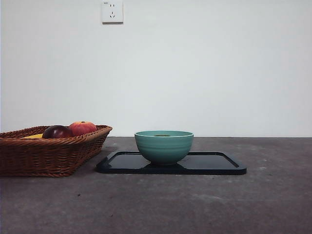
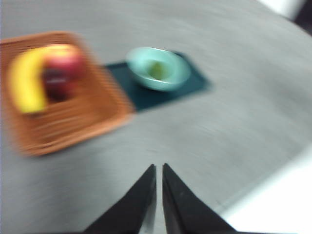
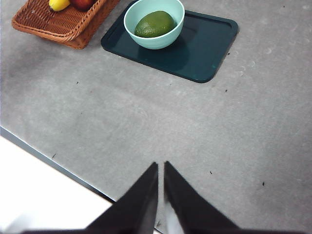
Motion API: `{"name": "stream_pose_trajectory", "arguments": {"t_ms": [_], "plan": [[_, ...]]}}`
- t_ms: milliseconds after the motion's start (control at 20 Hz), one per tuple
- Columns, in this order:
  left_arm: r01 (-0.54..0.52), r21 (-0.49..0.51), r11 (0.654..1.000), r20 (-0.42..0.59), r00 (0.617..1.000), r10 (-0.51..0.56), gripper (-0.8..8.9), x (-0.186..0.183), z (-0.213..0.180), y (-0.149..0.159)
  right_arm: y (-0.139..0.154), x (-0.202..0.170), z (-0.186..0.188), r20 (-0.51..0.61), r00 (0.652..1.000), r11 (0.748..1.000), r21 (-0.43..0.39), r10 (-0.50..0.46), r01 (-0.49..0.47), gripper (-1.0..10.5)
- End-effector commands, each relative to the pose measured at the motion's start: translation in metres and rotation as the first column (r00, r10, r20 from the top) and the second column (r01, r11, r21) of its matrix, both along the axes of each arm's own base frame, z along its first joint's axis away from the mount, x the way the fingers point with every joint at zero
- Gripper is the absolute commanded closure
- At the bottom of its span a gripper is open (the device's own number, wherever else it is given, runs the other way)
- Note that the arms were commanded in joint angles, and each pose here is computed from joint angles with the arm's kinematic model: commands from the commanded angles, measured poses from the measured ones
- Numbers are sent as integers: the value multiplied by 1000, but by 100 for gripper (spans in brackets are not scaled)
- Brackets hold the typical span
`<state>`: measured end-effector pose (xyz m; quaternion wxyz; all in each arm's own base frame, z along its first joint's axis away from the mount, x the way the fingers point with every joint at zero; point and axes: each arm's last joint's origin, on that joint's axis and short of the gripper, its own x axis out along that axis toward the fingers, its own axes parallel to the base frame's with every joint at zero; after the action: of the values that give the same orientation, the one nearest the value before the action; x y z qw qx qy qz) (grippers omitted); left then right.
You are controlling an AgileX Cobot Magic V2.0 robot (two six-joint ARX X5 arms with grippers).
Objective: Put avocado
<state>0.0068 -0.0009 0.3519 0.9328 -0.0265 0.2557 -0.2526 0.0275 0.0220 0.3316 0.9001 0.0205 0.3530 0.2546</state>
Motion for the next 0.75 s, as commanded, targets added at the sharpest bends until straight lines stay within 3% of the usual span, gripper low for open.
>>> {"name": "stream_pose_trajectory", "arguments": {"t_ms": [50,200,400,500,750], "plan": [[-135,76,988,69,989,129,795,2,1,0,0,0,3,9,1000,1000,18,1,-1,931],[-304,158,940,264,930,256,795,14,-7,-2,0,0,3,10,1000,1000,18,1,-1,931],[-454,66,889,399,828,393,795,47,-51,-4,0,0,3,9,1000,1000,18,1,-1,932],[-476,47,878,399,815,421,795,60,-81,-5,0,0,3,9,1000,1000,18,1,-1,932],[-471,103,876,315,851,421,795,70,-152,-6,0,0,3,9,1000,1000,18,2,-2,932]]}}
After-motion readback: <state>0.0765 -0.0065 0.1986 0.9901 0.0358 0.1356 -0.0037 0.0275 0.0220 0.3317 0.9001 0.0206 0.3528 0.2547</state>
